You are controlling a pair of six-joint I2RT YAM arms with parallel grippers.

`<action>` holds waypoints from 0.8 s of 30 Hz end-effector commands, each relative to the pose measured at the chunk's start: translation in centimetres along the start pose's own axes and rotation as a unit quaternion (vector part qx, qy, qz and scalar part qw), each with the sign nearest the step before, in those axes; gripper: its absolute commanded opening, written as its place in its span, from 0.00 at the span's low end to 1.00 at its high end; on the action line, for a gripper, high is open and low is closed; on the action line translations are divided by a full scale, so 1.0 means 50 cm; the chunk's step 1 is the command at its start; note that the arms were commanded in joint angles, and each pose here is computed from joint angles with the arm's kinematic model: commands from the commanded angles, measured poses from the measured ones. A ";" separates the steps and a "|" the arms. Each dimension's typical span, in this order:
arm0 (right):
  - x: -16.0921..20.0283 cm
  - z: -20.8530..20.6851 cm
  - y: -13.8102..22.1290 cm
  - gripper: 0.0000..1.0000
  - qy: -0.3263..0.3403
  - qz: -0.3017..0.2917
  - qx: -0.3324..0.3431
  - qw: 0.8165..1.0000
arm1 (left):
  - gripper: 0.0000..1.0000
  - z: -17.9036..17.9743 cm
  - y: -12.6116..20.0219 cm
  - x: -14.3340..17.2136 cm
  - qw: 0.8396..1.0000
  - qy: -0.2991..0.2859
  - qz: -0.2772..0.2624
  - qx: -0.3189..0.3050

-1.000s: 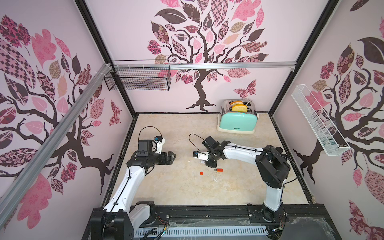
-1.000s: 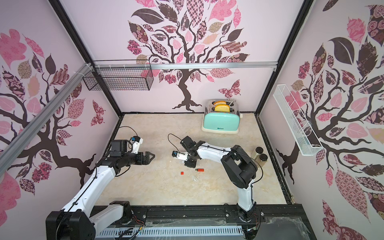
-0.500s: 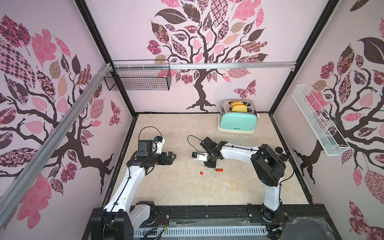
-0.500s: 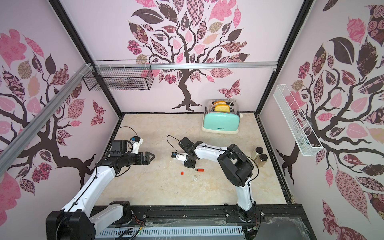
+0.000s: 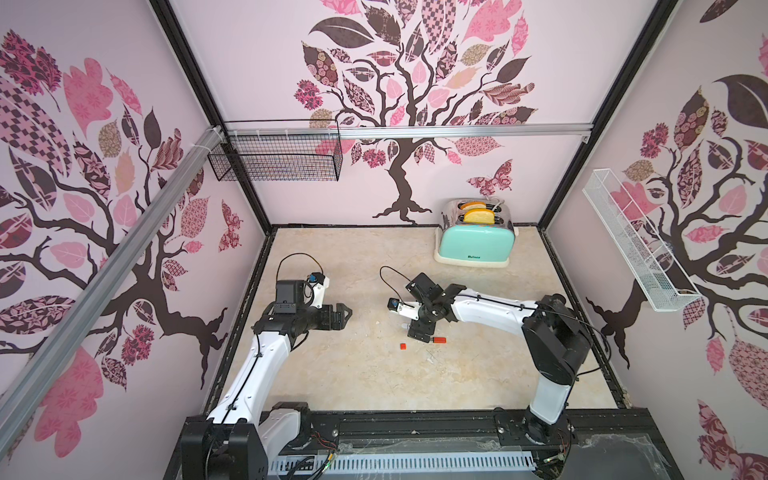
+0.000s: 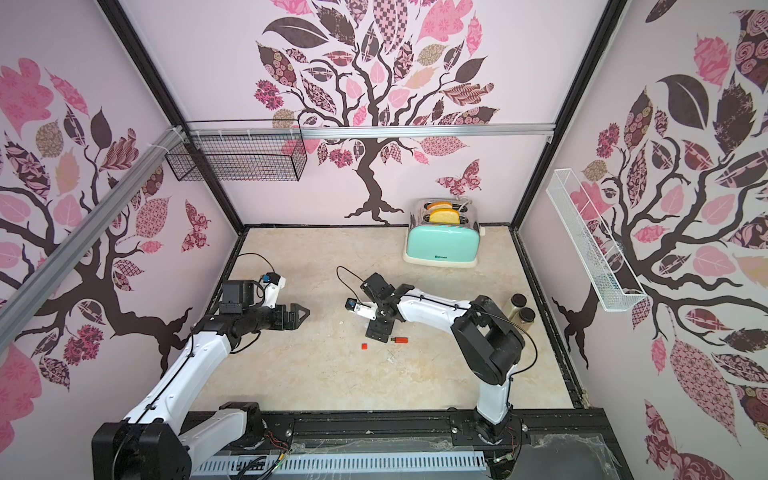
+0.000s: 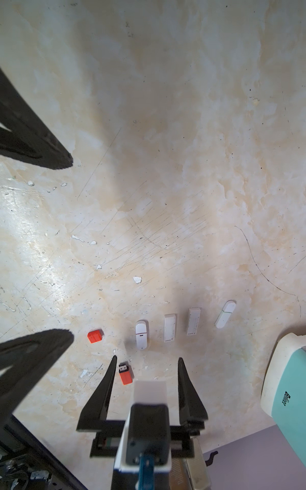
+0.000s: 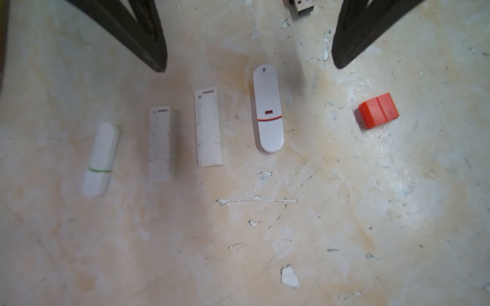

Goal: Close the usb drive cover
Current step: Place the USB drive at the center of the board.

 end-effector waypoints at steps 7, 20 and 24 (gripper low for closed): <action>-0.019 -0.077 0.080 0.99 -0.121 -0.063 0.140 0.981 | 0.98 -0.001 0.004 -0.010 1.000 -0.002 -0.005 0.003; 0.039 -0.080 0.128 0.99 -0.250 -0.047 0.184 0.949 | 0.98 -0.001 0.001 -0.011 1.000 0.000 -0.003 0.007; 0.049 -0.048 0.093 0.99 -0.256 -0.011 0.124 0.959 | 0.98 -0.001 0.000 -0.010 1.000 -0.002 -0.006 0.006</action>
Point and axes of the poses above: each gripper's point midway between its finger pads, its own y axis back along the fingers, its own z axis along the line the jaws close on, x = y × z, the point moved 4 cm from there along y, back along the fingers, and after that the axes turned 3 degrees about -y, right-handed, at the moved point
